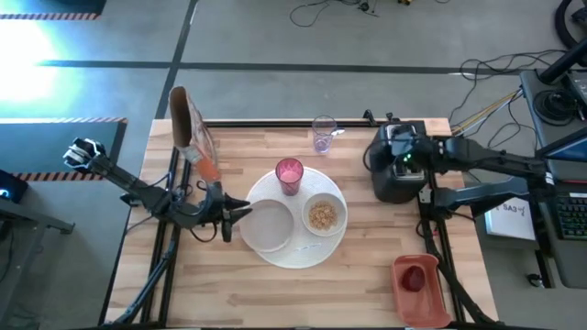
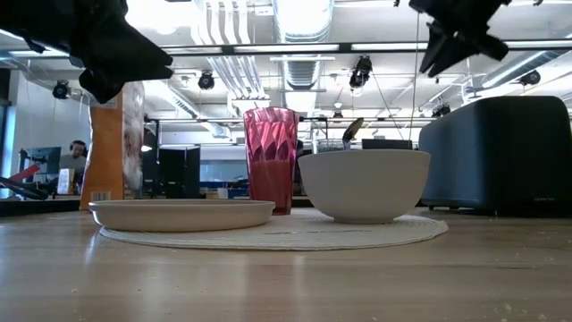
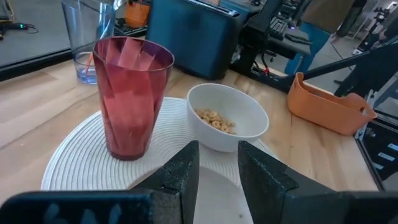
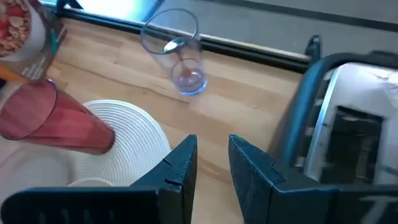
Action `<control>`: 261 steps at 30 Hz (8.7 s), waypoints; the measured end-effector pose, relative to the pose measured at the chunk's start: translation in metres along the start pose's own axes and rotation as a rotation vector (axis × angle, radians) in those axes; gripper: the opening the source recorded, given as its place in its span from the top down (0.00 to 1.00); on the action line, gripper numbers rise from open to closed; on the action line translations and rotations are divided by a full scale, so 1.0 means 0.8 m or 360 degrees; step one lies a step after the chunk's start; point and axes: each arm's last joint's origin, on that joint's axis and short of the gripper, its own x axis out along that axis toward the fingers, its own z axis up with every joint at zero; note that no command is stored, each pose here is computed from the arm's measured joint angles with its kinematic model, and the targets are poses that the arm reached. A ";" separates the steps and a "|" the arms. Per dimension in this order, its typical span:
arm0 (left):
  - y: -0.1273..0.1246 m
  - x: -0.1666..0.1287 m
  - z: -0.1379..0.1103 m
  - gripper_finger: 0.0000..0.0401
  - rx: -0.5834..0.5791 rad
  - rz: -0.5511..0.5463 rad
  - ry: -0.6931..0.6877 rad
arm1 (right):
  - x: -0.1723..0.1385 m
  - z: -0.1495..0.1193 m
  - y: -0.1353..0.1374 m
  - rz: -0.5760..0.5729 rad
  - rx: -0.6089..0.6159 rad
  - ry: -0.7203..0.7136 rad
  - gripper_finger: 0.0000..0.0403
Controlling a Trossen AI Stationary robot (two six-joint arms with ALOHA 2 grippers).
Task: Arrange a breakfast setting
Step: Put the brown bread on the gray plate
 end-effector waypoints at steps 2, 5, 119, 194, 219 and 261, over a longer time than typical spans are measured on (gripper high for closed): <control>0.002 -0.001 -0.001 0.77 0.0002 -0.0001 -0.0001 | -0.009 0.010 -0.001 -0.0063 -0.0003 0.0027 0.80; 0.002 -0.002 -0.001 0.77 0.0004 -0.0001 0.0000 | -0.017 0.015 -0.009 -0.0279 0.0009 0.0152 0.80; 0.040 -0.037 -0.003 0.77 0.0140 0.0092 0.0173 | 0.058 0.069 -0.088 -0.0893 0.0292 0.0975 0.83; 0.033 -0.036 0.005 0.77 -0.0026 -0.0006 0.0099 | -0.025 0.140 -0.047 -0.0344 0.0320 0.0603 0.93; 0.004 -0.013 -0.002 0.77 -0.0085 -0.0146 0.0081 | 0.012 0.069 0.128 0.0572 -0.0360 0.0646 0.93; -0.013 -0.025 -0.010 0.77 -0.0094 -0.0286 0.0095 | 0.193 -0.075 0.309 0.1069 -0.0942 0.0529 0.93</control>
